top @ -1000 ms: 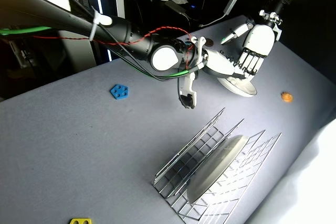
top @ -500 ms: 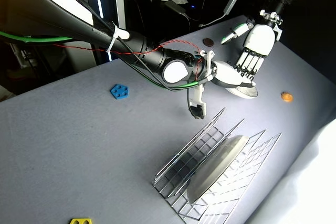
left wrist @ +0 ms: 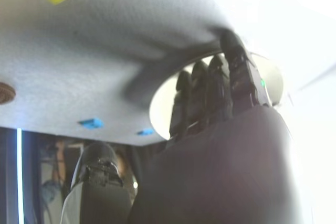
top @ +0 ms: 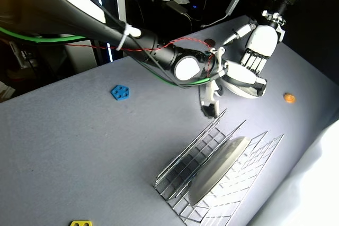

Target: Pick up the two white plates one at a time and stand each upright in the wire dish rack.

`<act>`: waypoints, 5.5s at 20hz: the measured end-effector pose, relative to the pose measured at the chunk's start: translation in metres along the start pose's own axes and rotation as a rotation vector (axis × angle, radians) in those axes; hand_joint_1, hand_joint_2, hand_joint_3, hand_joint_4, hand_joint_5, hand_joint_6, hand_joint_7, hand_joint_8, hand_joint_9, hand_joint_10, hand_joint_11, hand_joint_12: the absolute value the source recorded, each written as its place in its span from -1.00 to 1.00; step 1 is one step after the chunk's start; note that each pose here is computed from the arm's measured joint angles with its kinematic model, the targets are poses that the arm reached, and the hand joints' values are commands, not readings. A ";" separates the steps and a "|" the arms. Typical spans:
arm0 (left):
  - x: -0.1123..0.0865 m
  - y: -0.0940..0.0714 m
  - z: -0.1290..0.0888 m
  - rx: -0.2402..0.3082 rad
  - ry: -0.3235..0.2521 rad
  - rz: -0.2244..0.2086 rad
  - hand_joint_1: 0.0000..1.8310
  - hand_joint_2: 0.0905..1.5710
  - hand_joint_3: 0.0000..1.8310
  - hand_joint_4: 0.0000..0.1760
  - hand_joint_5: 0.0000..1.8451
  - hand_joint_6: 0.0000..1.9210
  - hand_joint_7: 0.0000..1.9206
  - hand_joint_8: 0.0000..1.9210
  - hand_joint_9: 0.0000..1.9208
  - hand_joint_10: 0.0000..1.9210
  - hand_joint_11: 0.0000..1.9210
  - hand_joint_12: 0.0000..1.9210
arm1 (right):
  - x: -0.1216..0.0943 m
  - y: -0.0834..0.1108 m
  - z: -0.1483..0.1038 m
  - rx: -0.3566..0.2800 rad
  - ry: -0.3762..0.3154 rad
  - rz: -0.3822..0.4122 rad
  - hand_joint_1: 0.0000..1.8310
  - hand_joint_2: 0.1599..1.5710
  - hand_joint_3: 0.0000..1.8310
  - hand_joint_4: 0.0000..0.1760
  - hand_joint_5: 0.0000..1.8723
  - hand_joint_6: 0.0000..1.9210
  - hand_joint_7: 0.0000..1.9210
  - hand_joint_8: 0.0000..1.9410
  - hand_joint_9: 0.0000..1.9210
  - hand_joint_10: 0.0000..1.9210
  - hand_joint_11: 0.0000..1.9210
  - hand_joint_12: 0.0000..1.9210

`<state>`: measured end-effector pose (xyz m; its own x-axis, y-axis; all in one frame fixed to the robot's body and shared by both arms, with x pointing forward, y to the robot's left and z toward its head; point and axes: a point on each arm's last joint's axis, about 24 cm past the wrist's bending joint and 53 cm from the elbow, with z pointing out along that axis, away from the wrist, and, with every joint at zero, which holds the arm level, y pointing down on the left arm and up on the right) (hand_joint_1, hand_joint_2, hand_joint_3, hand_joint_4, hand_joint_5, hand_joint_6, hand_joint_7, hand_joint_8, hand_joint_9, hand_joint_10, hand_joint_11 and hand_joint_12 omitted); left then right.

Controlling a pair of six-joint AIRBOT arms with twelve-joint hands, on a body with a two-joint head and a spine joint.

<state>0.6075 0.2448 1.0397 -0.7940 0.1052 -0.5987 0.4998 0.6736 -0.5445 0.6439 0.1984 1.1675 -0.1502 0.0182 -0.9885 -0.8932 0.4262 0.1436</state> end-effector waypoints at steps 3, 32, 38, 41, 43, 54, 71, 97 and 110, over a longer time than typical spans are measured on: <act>0.000 0.000 0.000 0.001 0.001 0.001 -1.00 0.33 -1.00 -1.00 -0.83 -1.00 -0.82 -1.00 -0.84 -1.00 -1.00 -0.63 | 0.000 -0.002 -0.001 0.004 0.002 0.001 0.15 0.37 -1.00 -1.00 -0.21 -0.91 -0.17 -0.95 -0.25 -0.83 -0.74 0.38; -0.088 -0.096 -0.031 0.152 -0.199 0.209 -1.00 0.33 -1.00 -1.00 -0.81 -1.00 -0.78 -1.00 -0.80 -0.99 -1.00 -0.56 | -0.053 0.035 -0.091 -0.016 0.006 0.192 0.30 0.43 -1.00 -0.75 -0.06 0.24 -0.06 0.10 0.16 -0.74 -0.26 0.24; -0.087 -0.088 -0.038 0.131 -0.191 0.208 -1.00 0.32 -1.00 -1.00 -0.81 -1.00 -0.79 -1.00 -0.82 -1.00 -1.00 -0.60 | -0.099 0.026 -0.117 0.037 -0.026 0.398 0.29 0.44 -1.00 -0.76 -0.08 0.27 -0.09 0.14 0.15 -0.78 -0.30 0.23; -0.087 -0.082 -0.040 0.116 -0.190 0.205 -1.00 0.32 -1.00 -1.00 -0.83 -1.00 -0.81 -1.00 -0.83 -1.00 -1.00 -0.61 | -0.126 0.018 -0.130 0.055 -0.062 0.562 0.30 0.42 -1.00 -0.76 -0.05 0.23 -0.06 0.10 0.17 -0.78 -0.29 0.24; -0.084 -0.082 -0.040 0.118 -0.181 0.204 -1.00 0.32 -1.00 -1.00 -0.82 -1.00 -0.80 -1.00 -0.82 -1.00 -1.00 -0.59 | -0.134 0.012 -0.137 0.069 -0.065 0.631 0.31 0.41 -1.00 -0.75 -0.02 0.19 -0.03 0.06 0.18 -0.79 -0.26 0.23; -0.083 -0.075 -0.042 0.107 -0.176 0.192 -1.00 0.32 -1.00 -1.00 -0.82 -1.00 -0.81 -1.00 -0.83 -1.00 -1.00 -0.58 | -0.167 -0.023 -0.169 0.101 -0.177 0.954 0.30 0.41 -1.00 -0.71 -0.03 0.20 -0.03 0.07 0.19 -0.82 -0.26 0.22; -0.082 -0.079 -0.036 0.120 -0.172 0.191 -1.00 0.32 -1.00 -1.00 -0.80 -1.00 -0.80 -1.00 -0.83 -1.00 -1.00 -0.61 | -0.169 -0.138 -0.222 0.285 -0.380 1.134 0.31 0.40 -1.00 -0.77 -0.02 0.19 -0.02 0.03 0.23 -0.87 -0.24 0.21; -0.085 -0.077 -0.035 0.121 -0.173 0.198 -1.00 0.31 -1.00 -1.00 -0.84 -1.00 -0.82 -1.00 -0.85 -1.00 -1.00 -0.65 | -0.124 -0.189 -0.235 0.437 -0.328 1.098 0.31 0.40 -1.00 -0.73 -0.04 0.20 0.00 0.01 0.25 -0.91 -0.24 0.23; -0.079 -0.087 -0.035 0.166 -0.144 0.214 -1.00 0.32 -1.00 -1.00 -0.84 -1.00 -0.83 -1.00 -0.86 -1.00 -1.00 -0.66 | -0.095 -0.200 -0.227 0.484 -0.285 1.002 0.29 0.44 -1.00 -0.73 -0.10 0.28 -0.05 0.11 0.23 -0.92 -0.27 0.28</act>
<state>0.6142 0.2036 1.1547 -0.6129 0.1190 -0.7812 0.7098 0.5173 -0.4781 0.7404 -0.0943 1.2436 -0.5446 0.7233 -0.4246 -0.1611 0.4066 0.8993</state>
